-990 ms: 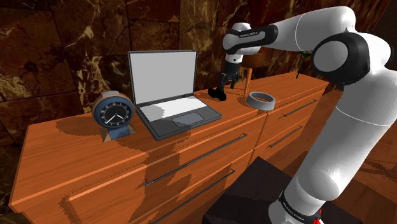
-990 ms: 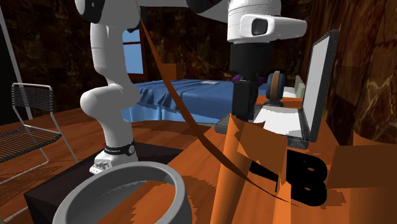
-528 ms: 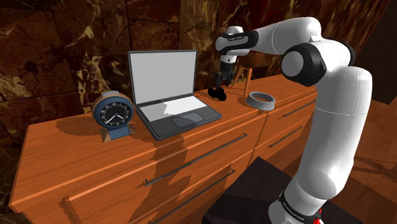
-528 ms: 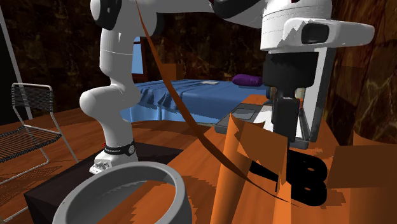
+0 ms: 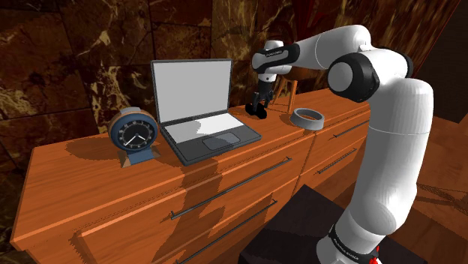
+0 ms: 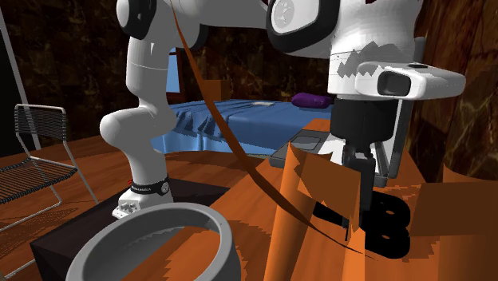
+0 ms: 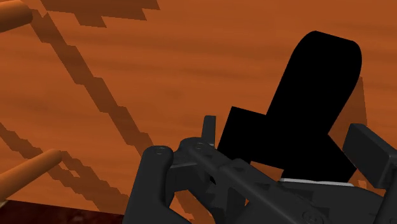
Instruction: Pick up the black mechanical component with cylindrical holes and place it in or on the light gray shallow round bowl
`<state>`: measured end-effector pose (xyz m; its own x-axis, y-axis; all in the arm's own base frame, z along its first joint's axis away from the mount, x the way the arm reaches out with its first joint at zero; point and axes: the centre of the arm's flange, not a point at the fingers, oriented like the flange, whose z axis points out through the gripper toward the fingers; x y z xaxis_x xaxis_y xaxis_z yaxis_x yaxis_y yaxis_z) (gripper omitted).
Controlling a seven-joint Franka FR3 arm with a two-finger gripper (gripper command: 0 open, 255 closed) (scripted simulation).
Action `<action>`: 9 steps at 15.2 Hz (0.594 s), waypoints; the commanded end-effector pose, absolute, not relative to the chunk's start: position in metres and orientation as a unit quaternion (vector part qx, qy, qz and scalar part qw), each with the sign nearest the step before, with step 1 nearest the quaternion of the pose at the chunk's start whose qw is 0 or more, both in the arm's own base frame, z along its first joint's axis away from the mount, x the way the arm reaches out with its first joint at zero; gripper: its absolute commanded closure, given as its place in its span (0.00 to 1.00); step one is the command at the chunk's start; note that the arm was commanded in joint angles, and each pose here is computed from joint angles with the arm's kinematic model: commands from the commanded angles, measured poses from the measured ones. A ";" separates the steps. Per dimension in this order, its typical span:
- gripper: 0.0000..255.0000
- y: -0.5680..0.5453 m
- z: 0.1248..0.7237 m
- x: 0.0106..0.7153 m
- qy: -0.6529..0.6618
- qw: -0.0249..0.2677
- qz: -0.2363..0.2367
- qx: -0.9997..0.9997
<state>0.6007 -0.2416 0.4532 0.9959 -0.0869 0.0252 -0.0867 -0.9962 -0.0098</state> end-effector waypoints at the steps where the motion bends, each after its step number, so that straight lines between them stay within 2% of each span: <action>1: 0.00 -0.242 0.452 0.601 0.043 0.004 -0.013 -0.999; 6: 0.00 -0.242 0.452 0.601 0.043 0.004 -0.013 -0.999; 7: 1.00 -0.242 0.452 0.601 0.043 0.004 -0.013 -0.999; 9: 1.00 -0.242 0.452 0.601 0.043 0.004 -0.013 -0.999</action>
<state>0.6009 -0.2418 0.4516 0.9959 -0.0869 0.0257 -0.0867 -0.9962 -0.0097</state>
